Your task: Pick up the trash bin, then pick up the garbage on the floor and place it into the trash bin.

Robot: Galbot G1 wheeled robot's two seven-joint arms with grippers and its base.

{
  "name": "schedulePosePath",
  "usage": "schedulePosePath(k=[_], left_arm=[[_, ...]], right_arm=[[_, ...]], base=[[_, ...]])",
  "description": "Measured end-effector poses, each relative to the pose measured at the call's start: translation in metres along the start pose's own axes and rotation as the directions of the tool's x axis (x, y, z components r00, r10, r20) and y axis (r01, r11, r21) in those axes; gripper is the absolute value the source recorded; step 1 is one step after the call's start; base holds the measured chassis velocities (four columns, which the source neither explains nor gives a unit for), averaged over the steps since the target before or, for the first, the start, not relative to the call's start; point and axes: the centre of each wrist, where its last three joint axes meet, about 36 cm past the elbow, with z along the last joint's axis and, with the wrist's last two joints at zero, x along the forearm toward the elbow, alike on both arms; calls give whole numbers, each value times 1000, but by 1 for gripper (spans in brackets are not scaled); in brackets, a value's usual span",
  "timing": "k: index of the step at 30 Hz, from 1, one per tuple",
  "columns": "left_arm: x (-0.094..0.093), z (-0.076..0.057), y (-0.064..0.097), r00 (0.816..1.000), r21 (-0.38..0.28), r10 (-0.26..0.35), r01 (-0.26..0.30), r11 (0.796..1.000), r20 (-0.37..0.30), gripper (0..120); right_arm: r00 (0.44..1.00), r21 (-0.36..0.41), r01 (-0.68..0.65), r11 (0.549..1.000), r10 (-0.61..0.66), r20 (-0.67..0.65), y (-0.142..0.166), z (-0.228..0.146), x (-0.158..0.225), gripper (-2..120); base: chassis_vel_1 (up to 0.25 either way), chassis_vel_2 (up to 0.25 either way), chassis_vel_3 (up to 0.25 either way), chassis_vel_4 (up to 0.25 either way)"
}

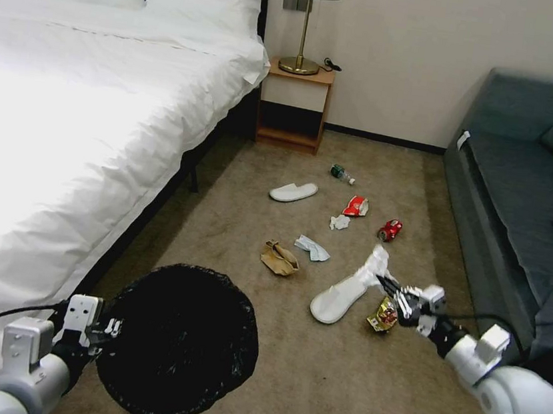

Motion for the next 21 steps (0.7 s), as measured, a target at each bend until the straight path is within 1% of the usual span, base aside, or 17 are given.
schedulePosePath(k=[2,3,6,7,8,10,11,12,13,14,17,18,19,21], left_arm=[[-9,-4,1,1000,-4,18,-18,1000,12,2],[-9,-4,1,1000,-4,18,-18,1000,12,2],[-26,-2,-4,999,-6,50,-50,999,4,2],[-26,-2,-4,999,-6,50,-50,999,4,2],[-32,-2,-9,998,-5,70,-70,998,0,2],[-39,-2,-15,996,-4,91,-91,996,-4,2],[-39,-2,-15,996,-4,91,-91,996,-4,2],[-49,-2,-25,992,0,123,-123,992,-11,2],[-54,-2,-29,990,3,137,-137,991,-15,2],[-54,-2,-29,990,3,137,-137,991,-15,2],[-59,-1,-38,986,-2,162,-162,987,-23,2],[-59,-1,-38,986,-2,162,-162,987,-23,2],[-60,-1,-41,984,-3,173,-174,985,-28,2],[-60,0,-42,984,-4,177,-177,984,-31,2]], right_arm=[[999,-4,51,999,-50,14,8,-22,-9,0],[999,-4,51,999,-50,14,8,-22,-9,0],[990,-18,135,991,-135,30,28,-45,-23,0],[990,-18,135,991,-135,30,28,-45,-23,0],[986,-23,165,986,-165,35,36,-50,-28,0],[980,-23,196,980,-195,39,46,-56,-32,0],[980,-23,196,980,-195,39,46,-56,-32,0],[971,-18,234,972,-233,45,60,-65,-37,0],[966,-16,255,967,-254,46,68,-69,-39,0],[966,-16,255,967,-254,46,68,-69,-39,0],[950,-10,310,951,-310,37,89,-79,-40,0],[950,-10,310,951,-310,37,89,-79,-40,0],[944,-11,330,944,-330,30,98,-81,-40,0],[941,-12,339,941,-338,26,102,-81,-40,0]], base=[[0,0,0,0],[0,0,0,0],[0,0,0,0],[0,0,0,0],[0,0,0,0],[0,0,0,0],[0,0,0,0],[0,0,0,0],[0,0,0,0],[0,0,0,0],[0,0,0,0],[0,0,0,0],[0,0,0,0],[0,0,0,0]])
